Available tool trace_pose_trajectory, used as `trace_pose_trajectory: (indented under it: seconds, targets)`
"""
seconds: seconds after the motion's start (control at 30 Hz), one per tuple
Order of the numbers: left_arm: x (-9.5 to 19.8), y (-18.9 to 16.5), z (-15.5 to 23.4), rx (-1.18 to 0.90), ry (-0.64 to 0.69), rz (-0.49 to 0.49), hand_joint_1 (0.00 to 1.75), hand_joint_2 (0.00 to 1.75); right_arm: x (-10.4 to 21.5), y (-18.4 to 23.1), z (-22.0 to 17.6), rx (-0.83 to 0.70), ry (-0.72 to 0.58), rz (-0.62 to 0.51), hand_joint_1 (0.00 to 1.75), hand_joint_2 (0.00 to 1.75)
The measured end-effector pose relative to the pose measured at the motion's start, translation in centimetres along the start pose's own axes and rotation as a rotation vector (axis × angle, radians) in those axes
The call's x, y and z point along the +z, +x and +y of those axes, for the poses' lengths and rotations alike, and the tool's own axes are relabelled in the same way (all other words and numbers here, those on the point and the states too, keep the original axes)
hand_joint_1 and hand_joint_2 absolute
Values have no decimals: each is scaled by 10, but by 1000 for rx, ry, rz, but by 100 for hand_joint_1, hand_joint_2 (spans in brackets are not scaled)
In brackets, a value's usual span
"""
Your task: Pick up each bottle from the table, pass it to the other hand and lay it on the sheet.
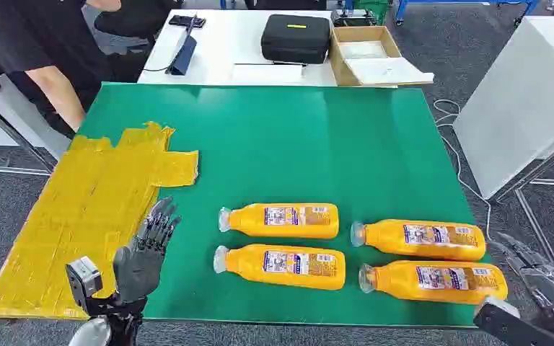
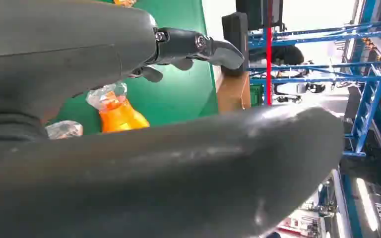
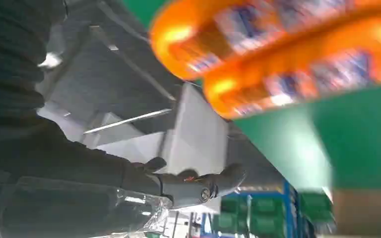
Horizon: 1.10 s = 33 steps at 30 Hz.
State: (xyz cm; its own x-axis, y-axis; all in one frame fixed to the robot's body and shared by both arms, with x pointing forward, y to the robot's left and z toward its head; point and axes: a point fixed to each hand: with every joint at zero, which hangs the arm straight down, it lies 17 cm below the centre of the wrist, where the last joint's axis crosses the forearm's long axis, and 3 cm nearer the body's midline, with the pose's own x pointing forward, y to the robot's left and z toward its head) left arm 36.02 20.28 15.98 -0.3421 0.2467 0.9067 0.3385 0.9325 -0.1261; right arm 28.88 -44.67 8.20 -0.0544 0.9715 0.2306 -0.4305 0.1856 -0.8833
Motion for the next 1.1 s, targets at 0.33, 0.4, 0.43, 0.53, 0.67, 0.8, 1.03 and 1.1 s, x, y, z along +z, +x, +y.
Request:
trace_pose_trajectory:
  seconds: [0.33, 0.4, 0.43, 0.53, 0.67, 0.8, 1.03, 1.1]
  targets:
    - [23, -5, 7, -5, 54, 34, 0, 0, -46, -1, 44, 115, 104, 48, 0, 175]
    - [26, -4, 9, -9, 61, 35, 0, 0, -58, 5, 53, 112, 122, 37, 0, 175]
    - [28, -4, 9, -9, 64, 36, 0, 0, -61, 7, 55, 112, 128, 33, 0, 175]
    - [31, -3, 10, -10, 68, 38, 0, 0, -72, 13, 58, 117, 134, 29, 0, 175]
    - [30, -2, 11, -13, 66, 34, 0, 0, -83, 18, 62, 118, 137, 30, 0, 175]
    - [26, -1, 10, -11, 55, 32, 0, 0, -93, 21, 66, 106, 143, 36, 0, 175]
    - [22, 2, 12, -13, 50, 24, 0, 0, -96, 24, 84, 84, 173, 39, 0, 175]
    - [21, 2, 12, -13, 49, 23, 0, 0, -96, 24, 86, 82, 175, 40, 0, 175]
